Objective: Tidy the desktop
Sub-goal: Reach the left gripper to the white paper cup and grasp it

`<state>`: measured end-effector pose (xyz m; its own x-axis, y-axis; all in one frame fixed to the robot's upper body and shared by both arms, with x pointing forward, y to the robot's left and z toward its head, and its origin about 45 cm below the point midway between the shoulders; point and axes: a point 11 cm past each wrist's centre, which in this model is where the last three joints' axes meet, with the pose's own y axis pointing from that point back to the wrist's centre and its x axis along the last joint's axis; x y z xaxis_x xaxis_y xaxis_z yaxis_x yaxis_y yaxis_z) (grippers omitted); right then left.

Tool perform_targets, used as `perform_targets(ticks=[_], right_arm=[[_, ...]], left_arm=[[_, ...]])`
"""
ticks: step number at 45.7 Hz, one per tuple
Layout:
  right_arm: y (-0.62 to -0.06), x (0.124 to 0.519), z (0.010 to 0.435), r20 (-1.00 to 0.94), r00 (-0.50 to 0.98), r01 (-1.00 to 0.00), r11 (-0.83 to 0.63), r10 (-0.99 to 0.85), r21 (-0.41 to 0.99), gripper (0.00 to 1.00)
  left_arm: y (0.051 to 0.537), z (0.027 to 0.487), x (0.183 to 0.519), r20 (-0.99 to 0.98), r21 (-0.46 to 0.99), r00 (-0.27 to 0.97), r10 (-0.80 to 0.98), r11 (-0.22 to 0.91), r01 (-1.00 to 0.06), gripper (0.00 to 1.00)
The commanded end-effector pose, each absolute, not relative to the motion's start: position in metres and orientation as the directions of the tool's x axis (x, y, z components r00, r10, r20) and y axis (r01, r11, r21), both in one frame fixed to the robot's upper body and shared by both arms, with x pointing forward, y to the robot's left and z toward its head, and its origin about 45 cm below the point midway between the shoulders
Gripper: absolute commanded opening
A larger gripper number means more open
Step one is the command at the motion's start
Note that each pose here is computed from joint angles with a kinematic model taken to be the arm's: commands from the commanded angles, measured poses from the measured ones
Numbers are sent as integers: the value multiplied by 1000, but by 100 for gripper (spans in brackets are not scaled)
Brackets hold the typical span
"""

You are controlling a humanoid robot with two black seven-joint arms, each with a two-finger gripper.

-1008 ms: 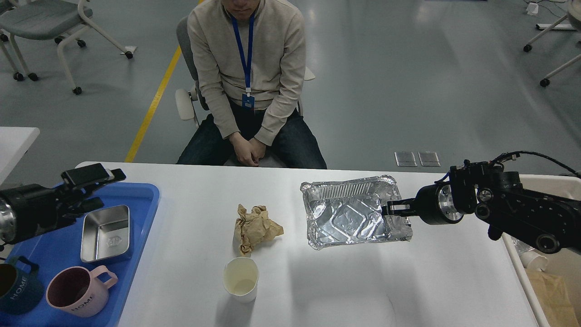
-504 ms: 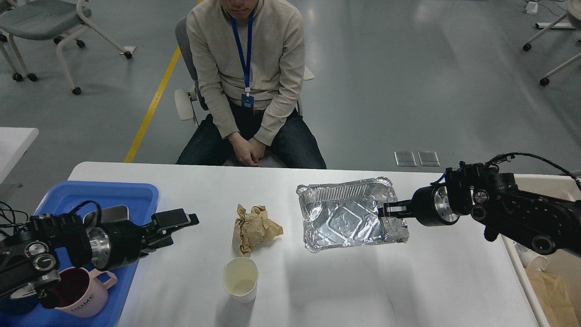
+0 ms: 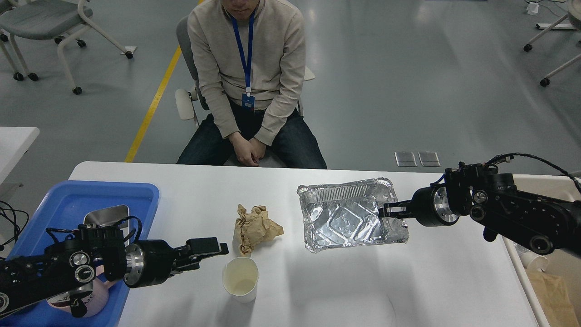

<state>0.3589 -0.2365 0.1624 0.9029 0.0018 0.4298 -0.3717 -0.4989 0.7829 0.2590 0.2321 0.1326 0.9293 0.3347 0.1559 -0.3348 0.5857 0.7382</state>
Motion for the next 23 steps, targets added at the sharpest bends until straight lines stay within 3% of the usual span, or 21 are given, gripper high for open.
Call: perform_targets(ticks=[1,23], right_arm=[[-237,358,162,428,904,-371,-498,1,784,0],[-236,359,163,431,902,-373,-500,-1,781,0]], left_arm=[[227,131,258,165,736,932,322,589,-334,96],[213,98,242,144,793,955,258,548,-268,93]])
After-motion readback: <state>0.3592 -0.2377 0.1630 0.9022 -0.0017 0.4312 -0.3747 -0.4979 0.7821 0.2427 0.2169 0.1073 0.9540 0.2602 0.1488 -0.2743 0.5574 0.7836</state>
